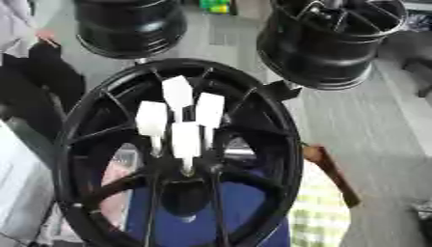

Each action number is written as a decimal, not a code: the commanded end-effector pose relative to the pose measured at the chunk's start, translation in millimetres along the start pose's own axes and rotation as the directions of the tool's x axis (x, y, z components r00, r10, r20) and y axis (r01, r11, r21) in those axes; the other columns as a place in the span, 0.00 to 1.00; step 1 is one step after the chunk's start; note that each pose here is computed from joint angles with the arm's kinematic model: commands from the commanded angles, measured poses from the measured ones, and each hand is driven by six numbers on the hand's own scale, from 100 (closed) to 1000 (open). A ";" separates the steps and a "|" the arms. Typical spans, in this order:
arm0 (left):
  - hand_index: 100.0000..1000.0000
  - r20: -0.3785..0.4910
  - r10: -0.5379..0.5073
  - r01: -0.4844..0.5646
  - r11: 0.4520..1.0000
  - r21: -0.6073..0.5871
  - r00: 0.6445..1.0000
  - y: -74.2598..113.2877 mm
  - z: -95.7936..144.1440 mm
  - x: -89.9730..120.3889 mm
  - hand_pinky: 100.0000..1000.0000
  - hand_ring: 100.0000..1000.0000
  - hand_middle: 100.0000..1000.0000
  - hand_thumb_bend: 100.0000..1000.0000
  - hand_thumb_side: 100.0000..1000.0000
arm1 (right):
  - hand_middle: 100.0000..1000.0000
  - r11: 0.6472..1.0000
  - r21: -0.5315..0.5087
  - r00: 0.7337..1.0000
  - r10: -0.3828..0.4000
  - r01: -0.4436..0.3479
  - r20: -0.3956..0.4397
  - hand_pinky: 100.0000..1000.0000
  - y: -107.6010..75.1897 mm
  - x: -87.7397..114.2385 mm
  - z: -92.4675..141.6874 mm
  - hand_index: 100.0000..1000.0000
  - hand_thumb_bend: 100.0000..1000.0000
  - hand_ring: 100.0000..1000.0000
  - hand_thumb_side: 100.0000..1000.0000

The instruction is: Pull the pin out of the wheel hub.

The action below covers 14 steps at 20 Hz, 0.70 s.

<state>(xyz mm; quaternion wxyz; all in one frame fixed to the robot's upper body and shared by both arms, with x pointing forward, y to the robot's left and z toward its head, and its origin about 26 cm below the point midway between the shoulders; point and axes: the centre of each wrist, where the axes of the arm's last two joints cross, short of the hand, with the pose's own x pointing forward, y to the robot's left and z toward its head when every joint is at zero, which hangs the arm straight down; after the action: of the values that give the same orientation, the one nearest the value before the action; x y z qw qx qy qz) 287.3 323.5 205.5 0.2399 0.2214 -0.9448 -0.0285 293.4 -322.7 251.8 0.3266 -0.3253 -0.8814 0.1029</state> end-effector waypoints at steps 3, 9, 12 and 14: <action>0.84 0.033 -0.006 0.006 1.000 -0.013 0.999 2.9 -7.5 5.6 0.74 0.79 0.71 0.14 0.50 | 0.72 1.000 0.005 0.998 0.030 -0.031 0.047 0.81 -7.6 7.6 -7.6 0.81 0.00 0.75 0.34; 0.84 0.033 -0.009 0.009 1.000 -0.018 0.999 3.3 -7.5 5.6 0.74 0.79 0.71 0.13 0.50 | 0.73 0.995 0.062 0.996 0.071 -0.074 0.052 0.81 -10.4 10.8 -11.9 0.82 0.00 0.76 0.35; 0.84 0.038 -0.013 0.014 1.000 -0.024 0.999 3.8 -8.3 5.8 0.74 0.79 0.71 0.13 0.50 | 0.74 0.955 0.232 0.983 0.174 -0.183 0.060 0.82 -18.2 20.9 -24.5 0.83 0.00 0.78 0.42; 0.84 0.038 -0.013 0.015 0.999 -0.028 0.999 3.7 -8.3 5.9 0.74 0.79 0.71 0.13 0.50 | 0.75 0.878 0.399 0.964 0.259 -0.263 0.067 0.83 -25.1 30.5 -35.1 0.84 0.00 0.79 0.50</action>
<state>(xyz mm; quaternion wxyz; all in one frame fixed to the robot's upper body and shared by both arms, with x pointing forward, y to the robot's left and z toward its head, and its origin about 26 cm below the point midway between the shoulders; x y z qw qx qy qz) 287.3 323.7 205.9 0.2406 0.2218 -0.9444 -0.0312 291.5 -322.0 286.8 0.3677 -0.3490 -0.8149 0.2810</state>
